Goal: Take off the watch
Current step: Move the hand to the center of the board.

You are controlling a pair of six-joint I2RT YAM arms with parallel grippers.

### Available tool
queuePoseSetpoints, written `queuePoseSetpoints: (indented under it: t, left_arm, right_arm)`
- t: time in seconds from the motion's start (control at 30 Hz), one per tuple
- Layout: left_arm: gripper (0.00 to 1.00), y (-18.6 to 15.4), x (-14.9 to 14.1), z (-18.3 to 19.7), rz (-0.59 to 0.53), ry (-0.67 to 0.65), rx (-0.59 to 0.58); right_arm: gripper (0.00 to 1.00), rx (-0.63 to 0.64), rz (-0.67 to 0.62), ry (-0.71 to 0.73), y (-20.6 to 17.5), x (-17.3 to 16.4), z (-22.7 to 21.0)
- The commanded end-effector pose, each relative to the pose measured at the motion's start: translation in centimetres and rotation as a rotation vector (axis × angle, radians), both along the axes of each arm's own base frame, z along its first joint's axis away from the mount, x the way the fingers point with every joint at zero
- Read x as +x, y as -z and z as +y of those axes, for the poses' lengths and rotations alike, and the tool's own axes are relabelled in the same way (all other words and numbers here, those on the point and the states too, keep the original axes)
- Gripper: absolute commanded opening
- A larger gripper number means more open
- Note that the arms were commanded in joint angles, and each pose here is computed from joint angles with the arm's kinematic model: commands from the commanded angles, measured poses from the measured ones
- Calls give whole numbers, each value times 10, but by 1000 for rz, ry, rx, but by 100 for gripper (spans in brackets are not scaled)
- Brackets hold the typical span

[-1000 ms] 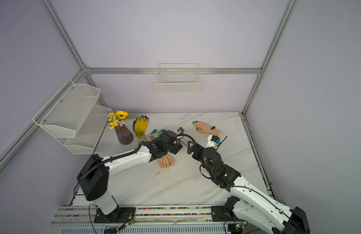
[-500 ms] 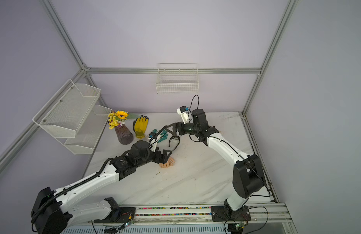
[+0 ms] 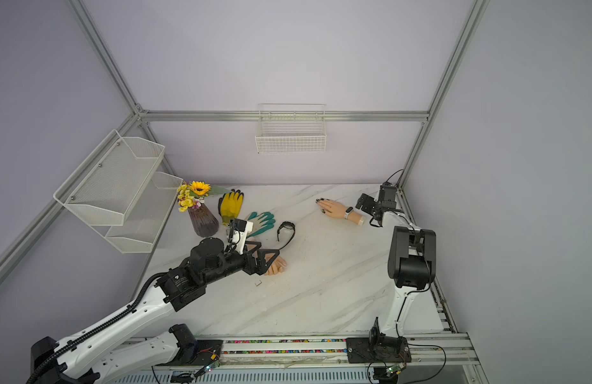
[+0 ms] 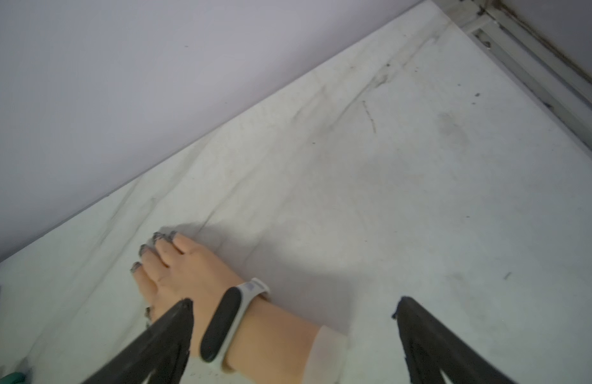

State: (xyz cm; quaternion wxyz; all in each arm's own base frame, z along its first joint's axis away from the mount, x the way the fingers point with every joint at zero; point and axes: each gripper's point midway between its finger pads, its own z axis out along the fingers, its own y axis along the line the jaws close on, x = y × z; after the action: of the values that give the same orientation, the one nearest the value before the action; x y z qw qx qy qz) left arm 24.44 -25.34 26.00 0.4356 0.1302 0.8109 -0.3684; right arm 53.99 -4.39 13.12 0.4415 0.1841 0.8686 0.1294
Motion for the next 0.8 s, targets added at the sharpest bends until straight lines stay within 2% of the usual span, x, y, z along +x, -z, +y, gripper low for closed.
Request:
queuePoseSetpoints:
  t: [0.0,0.13,0.27,0.4,0.57,0.77]
  left_arm:
    - [100,-13,10,2,-23,-33,-1]
    - [100,-17,8,-1,-7,-18,-28]
    - [100,-14,5,3,3,-24,-21]
    - [100,-16,-4,0,3,23,-40]
    - [100,-29,-31,-15,-37,197,-104]
    - [100,-32,-44,-12,-29,226,-159]
  right_arm:
    - [97,-22,-81,17,-21,9,-2]
    - [98,-2,-54,-8,2,26,0]
    - [97,68,25,-109,40,26,21]
    - [97,152,65,-212,61,7,50]
    - [96,173,75,-258,60,-21,80]
    - [87,212,75,-278,64,-48,122]
